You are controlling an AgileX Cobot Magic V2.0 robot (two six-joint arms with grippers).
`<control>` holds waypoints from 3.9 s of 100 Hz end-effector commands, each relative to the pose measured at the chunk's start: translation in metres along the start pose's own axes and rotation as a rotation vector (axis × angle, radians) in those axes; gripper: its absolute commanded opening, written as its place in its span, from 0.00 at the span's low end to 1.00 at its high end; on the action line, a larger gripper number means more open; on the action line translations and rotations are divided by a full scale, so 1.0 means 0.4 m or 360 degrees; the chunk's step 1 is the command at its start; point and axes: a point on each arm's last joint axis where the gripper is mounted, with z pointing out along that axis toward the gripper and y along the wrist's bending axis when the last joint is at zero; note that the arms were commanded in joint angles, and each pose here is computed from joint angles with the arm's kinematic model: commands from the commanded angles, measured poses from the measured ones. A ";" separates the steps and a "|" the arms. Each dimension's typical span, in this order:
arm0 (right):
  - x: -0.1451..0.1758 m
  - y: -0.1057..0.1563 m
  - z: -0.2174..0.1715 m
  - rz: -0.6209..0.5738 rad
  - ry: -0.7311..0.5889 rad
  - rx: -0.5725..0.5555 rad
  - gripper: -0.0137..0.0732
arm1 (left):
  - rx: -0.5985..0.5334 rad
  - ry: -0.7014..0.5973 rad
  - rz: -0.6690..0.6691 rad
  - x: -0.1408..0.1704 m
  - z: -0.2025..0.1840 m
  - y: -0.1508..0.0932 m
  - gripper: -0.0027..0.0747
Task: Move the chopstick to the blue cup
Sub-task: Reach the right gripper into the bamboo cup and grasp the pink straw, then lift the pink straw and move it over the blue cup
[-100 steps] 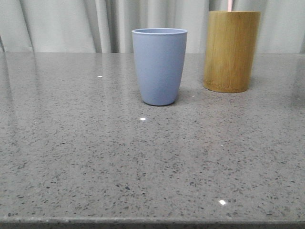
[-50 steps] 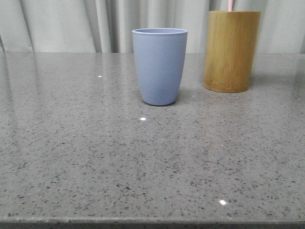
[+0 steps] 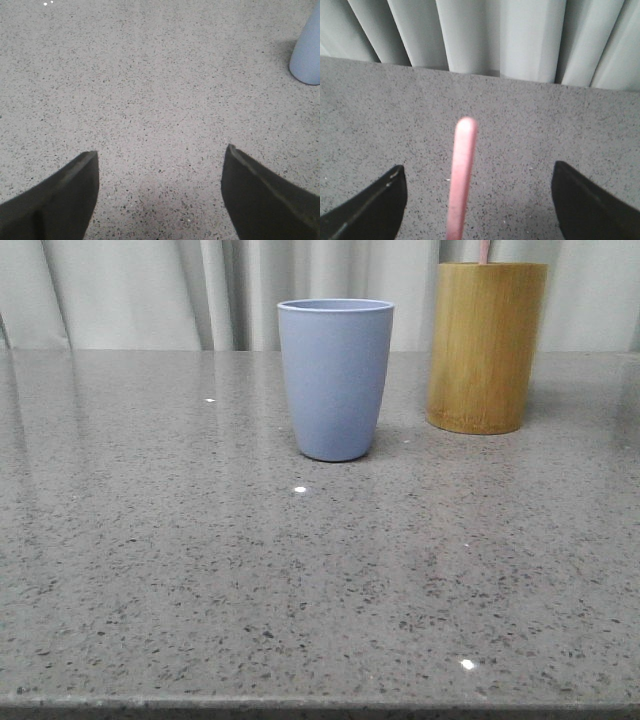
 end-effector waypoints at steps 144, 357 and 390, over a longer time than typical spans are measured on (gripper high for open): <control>-0.107 0.028 -0.091 -0.0018 -0.0352 -0.0007 0.08 | 0.0003 -0.0162 -0.0032 -0.034 -0.014 -0.002 0.68; -0.072 0.295 -0.137 0.0068 -0.0307 -0.0496 0.20 | 0.0003 -0.0159 -0.0032 -0.034 -0.014 -0.002 0.68; -0.075 0.295 -0.139 0.0081 -0.0324 -0.0494 0.70 | 0.0003 -0.0159 -0.0032 -0.034 -0.014 -0.002 0.68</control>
